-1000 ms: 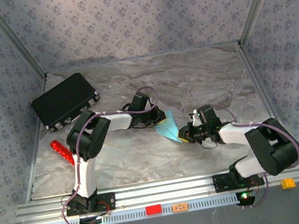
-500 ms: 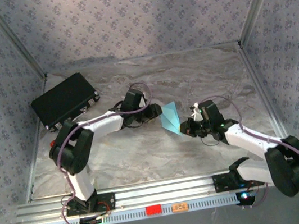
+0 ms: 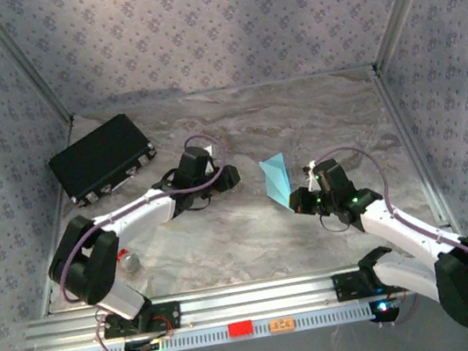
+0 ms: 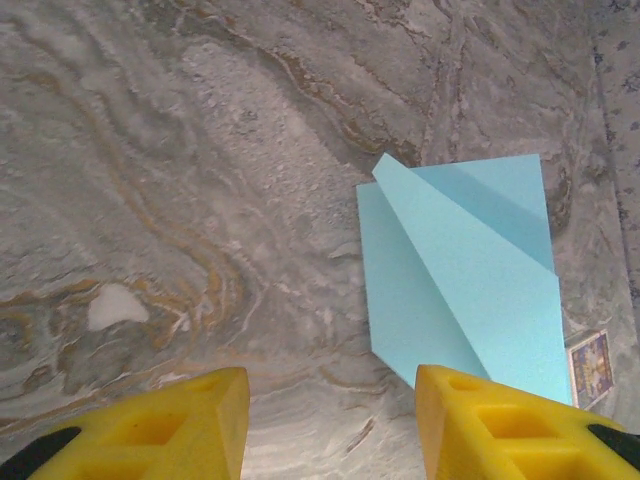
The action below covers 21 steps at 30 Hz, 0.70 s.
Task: Fold a paper plane with a square sheet of paper (pick it up from the middle)
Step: Turn over the paper at the center of the table.
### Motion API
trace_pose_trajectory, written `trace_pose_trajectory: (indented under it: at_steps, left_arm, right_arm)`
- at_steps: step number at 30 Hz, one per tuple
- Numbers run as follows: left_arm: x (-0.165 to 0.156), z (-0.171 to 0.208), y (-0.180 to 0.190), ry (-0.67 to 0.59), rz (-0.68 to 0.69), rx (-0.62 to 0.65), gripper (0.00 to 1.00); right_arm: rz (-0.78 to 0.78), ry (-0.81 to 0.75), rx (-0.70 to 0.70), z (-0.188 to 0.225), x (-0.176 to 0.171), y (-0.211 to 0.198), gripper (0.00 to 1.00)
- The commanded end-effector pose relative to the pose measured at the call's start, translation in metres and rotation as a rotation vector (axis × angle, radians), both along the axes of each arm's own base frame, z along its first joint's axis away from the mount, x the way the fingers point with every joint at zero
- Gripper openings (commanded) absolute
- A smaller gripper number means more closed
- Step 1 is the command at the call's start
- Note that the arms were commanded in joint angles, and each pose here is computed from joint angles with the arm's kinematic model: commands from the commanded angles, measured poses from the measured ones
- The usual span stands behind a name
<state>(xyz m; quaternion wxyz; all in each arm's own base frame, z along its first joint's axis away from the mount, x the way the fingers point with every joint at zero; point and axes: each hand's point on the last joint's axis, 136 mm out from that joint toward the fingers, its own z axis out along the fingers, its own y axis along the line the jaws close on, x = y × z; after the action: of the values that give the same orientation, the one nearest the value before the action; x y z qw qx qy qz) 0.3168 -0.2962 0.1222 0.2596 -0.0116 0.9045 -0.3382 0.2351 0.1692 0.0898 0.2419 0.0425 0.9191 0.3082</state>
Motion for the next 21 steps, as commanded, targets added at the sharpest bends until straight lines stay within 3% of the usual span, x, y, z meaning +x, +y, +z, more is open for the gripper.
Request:
trace_pose_trajectory:
  at_steps: [1,12,21]
  left_arm:
    - [-0.001,0.018,0.01,-0.075,0.035,-0.002,0.47]
    - [-0.015,0.02,0.043,-0.101,0.151,-0.012,0.5]
    - [-0.016,0.019,0.048,-0.103,0.174,-0.011,0.5]
  right_arm:
    - [-0.041,-0.002,-0.101,0.001,0.004,-0.015,0.05]
    - [0.007,-0.069,-0.328,0.011,0.005,-0.029,0.05]
    - [-0.028,-0.203,-0.823,0.034,0.009,-0.053,0.07]
